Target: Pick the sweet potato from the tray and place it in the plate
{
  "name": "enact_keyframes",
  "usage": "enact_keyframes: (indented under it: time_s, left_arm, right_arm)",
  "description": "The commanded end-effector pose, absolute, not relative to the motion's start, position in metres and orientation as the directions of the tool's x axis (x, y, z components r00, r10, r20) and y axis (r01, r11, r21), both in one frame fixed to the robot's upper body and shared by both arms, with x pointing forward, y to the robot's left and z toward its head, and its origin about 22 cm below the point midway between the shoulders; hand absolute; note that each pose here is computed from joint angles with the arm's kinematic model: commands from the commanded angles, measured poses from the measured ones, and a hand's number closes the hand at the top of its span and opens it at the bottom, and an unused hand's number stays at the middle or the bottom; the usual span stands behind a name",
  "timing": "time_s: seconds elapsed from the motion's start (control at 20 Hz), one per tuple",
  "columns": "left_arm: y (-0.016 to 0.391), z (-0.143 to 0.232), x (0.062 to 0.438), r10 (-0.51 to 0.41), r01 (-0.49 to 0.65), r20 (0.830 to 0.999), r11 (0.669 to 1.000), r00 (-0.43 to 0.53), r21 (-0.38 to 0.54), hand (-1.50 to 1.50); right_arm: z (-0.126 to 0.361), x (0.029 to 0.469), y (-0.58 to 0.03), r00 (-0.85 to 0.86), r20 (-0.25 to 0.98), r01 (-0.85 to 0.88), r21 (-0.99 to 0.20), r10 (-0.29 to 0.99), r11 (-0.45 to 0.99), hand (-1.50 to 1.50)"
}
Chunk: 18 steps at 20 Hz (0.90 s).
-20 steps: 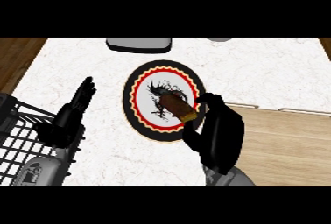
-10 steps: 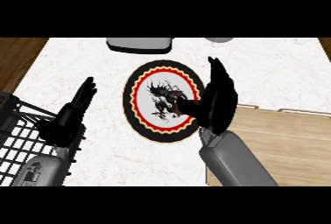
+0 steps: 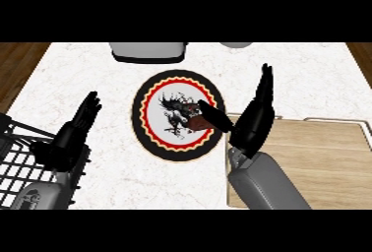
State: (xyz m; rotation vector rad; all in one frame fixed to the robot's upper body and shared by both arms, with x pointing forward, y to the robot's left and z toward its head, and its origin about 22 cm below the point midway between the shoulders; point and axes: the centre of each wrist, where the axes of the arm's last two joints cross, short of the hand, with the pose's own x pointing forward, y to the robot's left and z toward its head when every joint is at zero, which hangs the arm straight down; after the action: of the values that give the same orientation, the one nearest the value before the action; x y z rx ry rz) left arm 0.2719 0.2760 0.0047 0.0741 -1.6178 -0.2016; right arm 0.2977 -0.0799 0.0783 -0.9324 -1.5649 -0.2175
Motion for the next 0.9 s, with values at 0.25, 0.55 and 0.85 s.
enact_keyframes:
  time_s: [0.25,0.55,0.85]
  left_arm:
    - [0.298,-0.011,0.255,-0.189,-0.016,0.981,0.982,0.053,0.190,0.00]
    - [0.303,-0.020,0.243,-0.185,-0.008,0.982,0.983,0.045,0.185,0.00]
    - [0.291,-0.018,0.246,-0.191,-0.010,0.981,0.981,0.034,0.191,0.00]
  right_arm:
    - [0.040,0.216,-0.094,-0.023,0.961,0.676,-0.188,0.276,0.713,-1.50]
    - [0.009,0.173,-0.126,-0.022,0.947,0.630,-0.236,0.321,0.740,-1.50]
    - [-0.017,0.164,-0.150,0.018,0.920,0.616,-0.319,0.392,0.720,-1.50]
